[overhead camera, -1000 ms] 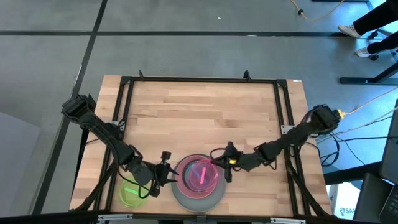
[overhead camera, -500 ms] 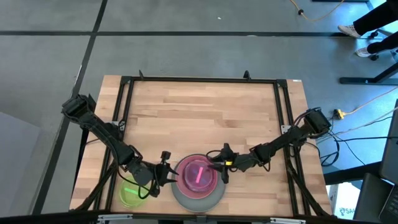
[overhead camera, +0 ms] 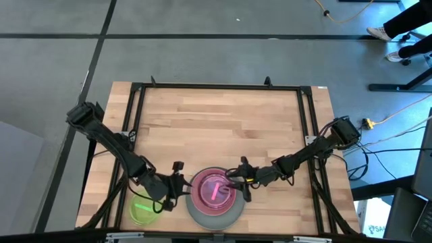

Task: Stack plastic plates
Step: Stack the green plate on top of pink plate

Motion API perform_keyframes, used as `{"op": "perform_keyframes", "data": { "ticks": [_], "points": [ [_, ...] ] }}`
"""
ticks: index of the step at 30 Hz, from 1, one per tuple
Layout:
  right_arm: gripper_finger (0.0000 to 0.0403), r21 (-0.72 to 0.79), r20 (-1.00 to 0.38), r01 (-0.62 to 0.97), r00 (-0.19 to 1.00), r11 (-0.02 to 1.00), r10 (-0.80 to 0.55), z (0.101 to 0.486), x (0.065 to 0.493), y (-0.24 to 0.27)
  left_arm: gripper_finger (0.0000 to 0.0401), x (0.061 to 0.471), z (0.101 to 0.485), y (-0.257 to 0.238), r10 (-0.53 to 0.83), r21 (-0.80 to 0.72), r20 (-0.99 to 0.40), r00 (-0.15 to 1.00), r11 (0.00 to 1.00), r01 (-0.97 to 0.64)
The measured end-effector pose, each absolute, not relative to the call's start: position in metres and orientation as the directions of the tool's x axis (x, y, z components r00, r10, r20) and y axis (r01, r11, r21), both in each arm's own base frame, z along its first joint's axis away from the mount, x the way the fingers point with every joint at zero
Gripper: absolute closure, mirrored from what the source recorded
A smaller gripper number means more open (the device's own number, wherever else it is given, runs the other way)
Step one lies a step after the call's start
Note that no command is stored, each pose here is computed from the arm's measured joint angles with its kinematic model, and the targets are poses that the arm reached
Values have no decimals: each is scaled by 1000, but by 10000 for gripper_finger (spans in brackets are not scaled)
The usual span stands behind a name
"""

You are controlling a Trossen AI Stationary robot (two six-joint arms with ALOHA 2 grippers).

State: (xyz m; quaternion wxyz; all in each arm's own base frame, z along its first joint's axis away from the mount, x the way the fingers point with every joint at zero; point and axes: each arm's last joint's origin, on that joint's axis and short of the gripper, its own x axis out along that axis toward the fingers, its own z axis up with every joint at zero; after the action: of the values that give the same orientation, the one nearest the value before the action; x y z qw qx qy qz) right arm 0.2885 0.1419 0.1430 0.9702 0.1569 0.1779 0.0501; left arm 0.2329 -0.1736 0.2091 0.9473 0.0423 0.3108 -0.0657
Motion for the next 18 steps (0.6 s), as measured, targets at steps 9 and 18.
{"op": "perform_keyframes", "data": {
  "ticks": [9,18],
  "points": [
    [219,303,-352,-68,919,951,177,141,288,142,286,211,200,-169,-223,-232,-874,432,972,32],
    [220,298,-360,-64,917,952,174,140,287,142,286,179,173,-167,-175,-175,-957,230,984,18]
  ]
}}
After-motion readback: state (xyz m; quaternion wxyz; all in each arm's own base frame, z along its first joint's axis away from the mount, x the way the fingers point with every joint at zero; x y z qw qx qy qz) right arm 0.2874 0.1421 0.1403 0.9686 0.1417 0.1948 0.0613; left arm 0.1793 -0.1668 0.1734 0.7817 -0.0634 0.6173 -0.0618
